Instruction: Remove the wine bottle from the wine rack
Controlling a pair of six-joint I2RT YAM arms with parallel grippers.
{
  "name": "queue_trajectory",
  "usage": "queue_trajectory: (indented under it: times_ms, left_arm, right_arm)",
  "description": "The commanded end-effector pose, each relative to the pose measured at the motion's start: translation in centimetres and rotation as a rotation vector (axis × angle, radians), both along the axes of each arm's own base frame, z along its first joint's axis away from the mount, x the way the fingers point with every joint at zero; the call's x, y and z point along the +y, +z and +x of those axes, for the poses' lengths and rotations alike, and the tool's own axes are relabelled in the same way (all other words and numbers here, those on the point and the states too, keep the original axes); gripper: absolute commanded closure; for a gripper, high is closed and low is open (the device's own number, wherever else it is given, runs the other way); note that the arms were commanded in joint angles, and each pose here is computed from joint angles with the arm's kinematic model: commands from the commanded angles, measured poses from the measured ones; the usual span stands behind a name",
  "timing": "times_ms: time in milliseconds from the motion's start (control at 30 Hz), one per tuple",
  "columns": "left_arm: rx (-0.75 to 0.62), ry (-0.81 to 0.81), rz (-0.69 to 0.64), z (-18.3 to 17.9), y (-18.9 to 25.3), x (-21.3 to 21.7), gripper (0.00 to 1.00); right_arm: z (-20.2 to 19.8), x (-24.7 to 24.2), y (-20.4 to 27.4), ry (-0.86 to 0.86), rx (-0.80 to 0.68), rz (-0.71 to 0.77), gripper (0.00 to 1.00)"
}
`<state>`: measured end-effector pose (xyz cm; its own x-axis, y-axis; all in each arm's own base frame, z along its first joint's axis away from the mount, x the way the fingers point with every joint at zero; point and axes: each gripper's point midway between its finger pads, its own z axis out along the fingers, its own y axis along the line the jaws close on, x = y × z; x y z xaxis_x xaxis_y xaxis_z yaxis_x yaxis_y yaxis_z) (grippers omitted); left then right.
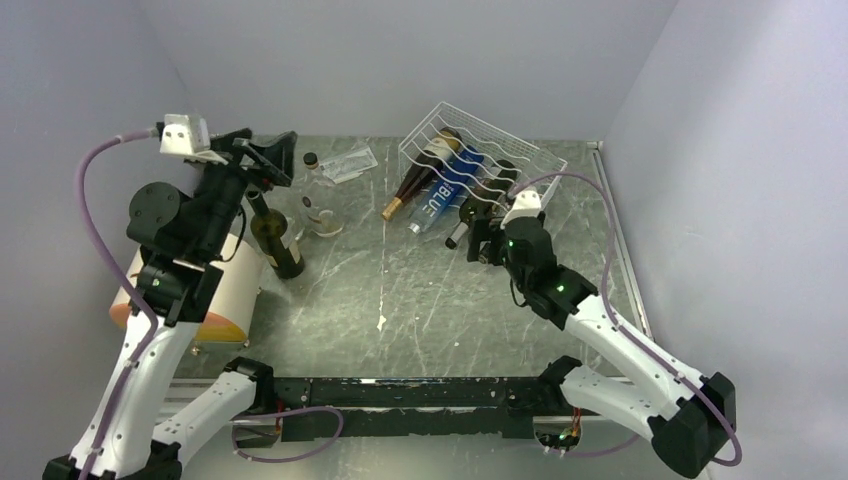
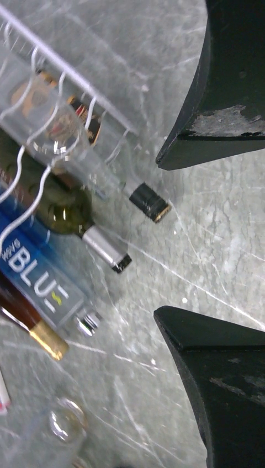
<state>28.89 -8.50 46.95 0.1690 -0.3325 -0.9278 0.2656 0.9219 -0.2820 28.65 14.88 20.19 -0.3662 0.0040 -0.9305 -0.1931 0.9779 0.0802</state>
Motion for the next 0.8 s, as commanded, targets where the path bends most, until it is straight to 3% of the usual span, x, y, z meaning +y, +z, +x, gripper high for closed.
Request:
queue_trajectory:
  times_ms: [0,133,267,467,767]
  left_arm:
    - [-0.101,-0.297,-0.008,0.0,2.5,-5.5,0.13]
    - [-0.091,-0.504,0.056,-0.3,0.5,-9.0,0.14]
    - [-0.06,-0.58,0.112,0.0,-3.1,-10.4,0.14]
    - [0.018,-0.551,0.193,1.3,-6.3,-10.3,0.18]
    - [0.034,-0.564,0.172,1.5,-7.5,-10.7,0.23]
  right_arm:
    - [0.9,-2.3,-0.1,-0.124,0.119,0.067,0.0]
    - [2.6,-3.4,-0.3,-0.192,0.199,0.132,0.0]
    - [4.5,-3.9,-0.2,-0.296,0.25,0.262,0.0]
    - [7.9,-3.5,-2.2,-0.403,0.349,0.349,0.01]
    - [9.8,-3.9,-5.8,-0.574,0.36,0.467,0.09]
